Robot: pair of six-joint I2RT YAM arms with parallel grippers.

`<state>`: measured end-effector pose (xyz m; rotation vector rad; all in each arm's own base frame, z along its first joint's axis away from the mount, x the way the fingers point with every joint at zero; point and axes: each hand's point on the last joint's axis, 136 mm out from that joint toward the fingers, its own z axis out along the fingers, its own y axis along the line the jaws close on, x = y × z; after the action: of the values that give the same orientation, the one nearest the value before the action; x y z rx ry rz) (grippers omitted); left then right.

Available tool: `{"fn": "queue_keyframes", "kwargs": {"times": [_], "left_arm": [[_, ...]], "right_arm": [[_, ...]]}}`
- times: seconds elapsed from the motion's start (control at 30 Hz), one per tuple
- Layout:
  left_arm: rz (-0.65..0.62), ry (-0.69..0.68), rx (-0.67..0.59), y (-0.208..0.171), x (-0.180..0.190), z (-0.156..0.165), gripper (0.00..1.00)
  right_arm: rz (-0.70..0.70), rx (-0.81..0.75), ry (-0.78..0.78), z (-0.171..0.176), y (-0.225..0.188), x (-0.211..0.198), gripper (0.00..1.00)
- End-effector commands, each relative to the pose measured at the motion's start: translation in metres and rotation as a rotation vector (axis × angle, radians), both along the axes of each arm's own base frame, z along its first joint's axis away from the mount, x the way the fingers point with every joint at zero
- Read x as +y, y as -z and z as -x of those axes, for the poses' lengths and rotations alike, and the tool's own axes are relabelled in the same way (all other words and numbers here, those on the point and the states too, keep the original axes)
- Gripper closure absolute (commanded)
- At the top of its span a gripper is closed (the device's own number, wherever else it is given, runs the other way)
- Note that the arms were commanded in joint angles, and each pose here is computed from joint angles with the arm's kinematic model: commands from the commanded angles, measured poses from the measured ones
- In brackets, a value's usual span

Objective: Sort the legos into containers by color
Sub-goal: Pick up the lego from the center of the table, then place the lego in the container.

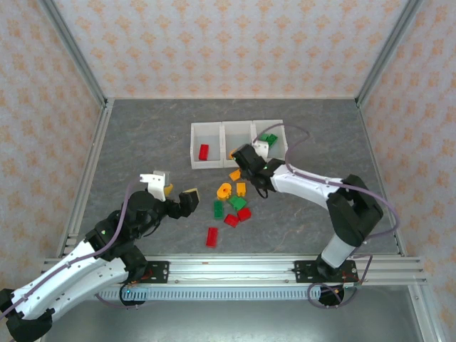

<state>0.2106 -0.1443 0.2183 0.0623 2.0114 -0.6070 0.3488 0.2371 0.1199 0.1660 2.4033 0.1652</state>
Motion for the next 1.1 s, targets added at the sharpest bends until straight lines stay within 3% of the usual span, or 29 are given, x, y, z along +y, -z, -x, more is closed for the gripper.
{"fn": "queue_keyframes", "kwargs": {"times": [0.0,0.17,0.3,0.47,0.77,0.87,1.07], "left_arm": [[0.008,-0.019,-0.021,-0.005,0.002,-0.001,0.01],[0.011,-0.020,-0.021,-0.007,0.003,0.000,0.01],[0.025,-0.001,-0.027,-0.010,0.001,0.003,0.01],[0.034,-0.003,-0.038,-0.013,0.003,0.004,0.01],[0.051,-0.009,-0.048,-0.016,0.005,0.006,0.01],[0.051,-0.014,-0.047,-0.015,0.005,0.006,0.01],[0.046,-0.012,-0.031,-0.013,0.003,0.005,0.01]], "right_arm": [[-0.075,-0.129,-0.085,-0.015,-0.060,0.024,0.81],[-0.132,-0.196,-0.202,-0.037,-0.094,0.061,0.80],[-0.157,-0.212,-0.294,-0.055,-0.098,0.093,0.80],[-0.151,-0.180,-0.409,-0.080,-0.083,0.133,0.78],[-0.101,-0.091,-0.469,-0.114,-0.037,0.156,0.76],[-0.081,-0.072,-0.452,-0.122,-0.023,0.154,0.71],[-0.053,-0.032,-0.447,-0.127,-0.010,0.153,0.43]]}}
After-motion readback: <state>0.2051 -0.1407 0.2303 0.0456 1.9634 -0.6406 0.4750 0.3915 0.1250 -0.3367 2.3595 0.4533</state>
